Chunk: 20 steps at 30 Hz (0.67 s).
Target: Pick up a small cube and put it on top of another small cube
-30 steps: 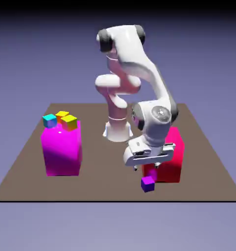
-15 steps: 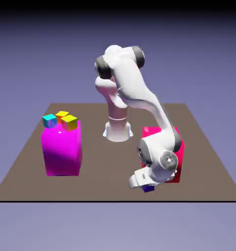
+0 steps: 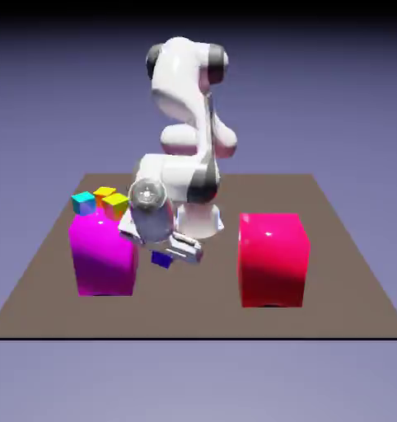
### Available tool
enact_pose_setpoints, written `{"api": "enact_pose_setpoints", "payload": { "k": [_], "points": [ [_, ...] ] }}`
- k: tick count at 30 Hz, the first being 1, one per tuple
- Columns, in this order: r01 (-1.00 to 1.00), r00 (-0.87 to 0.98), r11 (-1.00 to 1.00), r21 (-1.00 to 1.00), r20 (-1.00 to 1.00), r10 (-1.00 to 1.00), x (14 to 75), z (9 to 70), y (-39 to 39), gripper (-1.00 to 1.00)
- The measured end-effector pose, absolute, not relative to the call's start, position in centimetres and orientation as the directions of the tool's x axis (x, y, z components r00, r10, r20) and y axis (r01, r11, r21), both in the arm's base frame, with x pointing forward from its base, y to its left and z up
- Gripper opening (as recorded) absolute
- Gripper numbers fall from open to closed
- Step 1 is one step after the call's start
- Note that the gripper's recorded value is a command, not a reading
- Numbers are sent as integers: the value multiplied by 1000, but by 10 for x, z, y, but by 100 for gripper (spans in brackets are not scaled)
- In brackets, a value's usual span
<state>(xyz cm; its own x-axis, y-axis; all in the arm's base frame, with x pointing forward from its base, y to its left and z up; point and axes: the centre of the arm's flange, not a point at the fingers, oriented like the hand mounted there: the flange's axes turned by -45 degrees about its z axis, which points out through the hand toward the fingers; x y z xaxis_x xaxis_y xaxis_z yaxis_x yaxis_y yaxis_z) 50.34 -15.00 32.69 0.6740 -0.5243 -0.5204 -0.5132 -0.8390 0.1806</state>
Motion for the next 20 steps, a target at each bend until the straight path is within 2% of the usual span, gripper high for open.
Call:
{"api": "enact_pose_setpoints", "payload": {
  "k": [6,11,17,18,20],
  "points": [
    [-812,447,-574,107,-518,-730,416,399,-259,-100],
    [-940,284,-341,-1,-557,-780,337,444,-309,-100],
    [-939,287,-345,-2,-557,-779,329,385,-282,-100],
    [-939,287,-345,-2,-557,-779,328,383,-281,100],
    [-938,287,-346,0,-557,-779,328,383,-281,100]
  ]
}}
